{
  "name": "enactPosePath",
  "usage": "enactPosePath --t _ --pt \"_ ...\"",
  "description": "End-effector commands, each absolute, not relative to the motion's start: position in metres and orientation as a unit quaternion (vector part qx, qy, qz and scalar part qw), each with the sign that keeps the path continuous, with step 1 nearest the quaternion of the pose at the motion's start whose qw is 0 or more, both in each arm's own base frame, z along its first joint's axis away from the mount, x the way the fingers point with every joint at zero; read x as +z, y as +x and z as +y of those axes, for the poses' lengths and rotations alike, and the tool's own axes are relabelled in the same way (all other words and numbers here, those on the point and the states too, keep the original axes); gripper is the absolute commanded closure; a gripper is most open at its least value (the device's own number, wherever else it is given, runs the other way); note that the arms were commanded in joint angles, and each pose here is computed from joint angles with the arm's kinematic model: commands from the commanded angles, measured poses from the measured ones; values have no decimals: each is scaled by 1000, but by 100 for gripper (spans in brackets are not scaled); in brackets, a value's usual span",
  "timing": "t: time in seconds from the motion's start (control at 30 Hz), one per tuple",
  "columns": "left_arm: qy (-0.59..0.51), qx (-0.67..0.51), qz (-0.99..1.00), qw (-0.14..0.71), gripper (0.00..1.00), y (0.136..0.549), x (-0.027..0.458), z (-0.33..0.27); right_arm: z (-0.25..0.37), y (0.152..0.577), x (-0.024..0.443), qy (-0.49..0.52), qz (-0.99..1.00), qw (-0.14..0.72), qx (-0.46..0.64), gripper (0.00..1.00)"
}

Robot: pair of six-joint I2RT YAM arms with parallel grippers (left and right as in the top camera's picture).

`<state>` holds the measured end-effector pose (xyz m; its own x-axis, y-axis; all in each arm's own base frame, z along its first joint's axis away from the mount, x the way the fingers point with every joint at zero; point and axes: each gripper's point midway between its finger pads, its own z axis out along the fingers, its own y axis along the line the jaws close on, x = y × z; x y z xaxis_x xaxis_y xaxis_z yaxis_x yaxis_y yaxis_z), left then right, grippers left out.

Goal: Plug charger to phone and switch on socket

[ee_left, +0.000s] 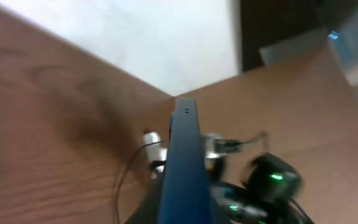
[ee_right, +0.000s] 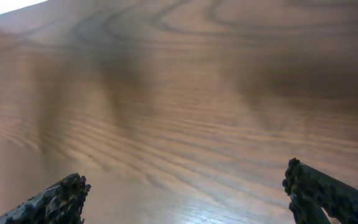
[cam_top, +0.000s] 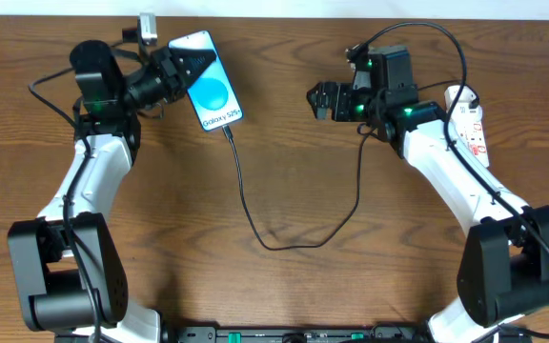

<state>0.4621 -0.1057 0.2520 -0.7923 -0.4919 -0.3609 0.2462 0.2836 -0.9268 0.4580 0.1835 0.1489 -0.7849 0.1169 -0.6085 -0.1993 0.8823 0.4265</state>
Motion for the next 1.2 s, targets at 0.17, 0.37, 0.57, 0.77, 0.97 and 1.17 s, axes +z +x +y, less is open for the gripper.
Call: enactPosePath --t 0.17,0.37,0.57,0.77,0.97,1.17 --pt "-95 -479 797 355 93 472 208 -84 172 464 162 -16 909 351 222 1" --pt "-133 -406 840 333 93 467 169 -67 173 465 163 -16 908 354 223 1" --pt "-119 -390 854 322 92 463 154 -66 173 465 163 -17 908 354 223 1" --pt "-136 -382 866 292 93 465 122 -64 173 465 163 -16 908 354 223 1" --pt "-157 -381 875 254 93 463 87 -65 173 465 163 -17 908 354 223 1" --pt "-172 -376 883 223 92 461 56 -64 173 465 163 -16 908 354 223 1"
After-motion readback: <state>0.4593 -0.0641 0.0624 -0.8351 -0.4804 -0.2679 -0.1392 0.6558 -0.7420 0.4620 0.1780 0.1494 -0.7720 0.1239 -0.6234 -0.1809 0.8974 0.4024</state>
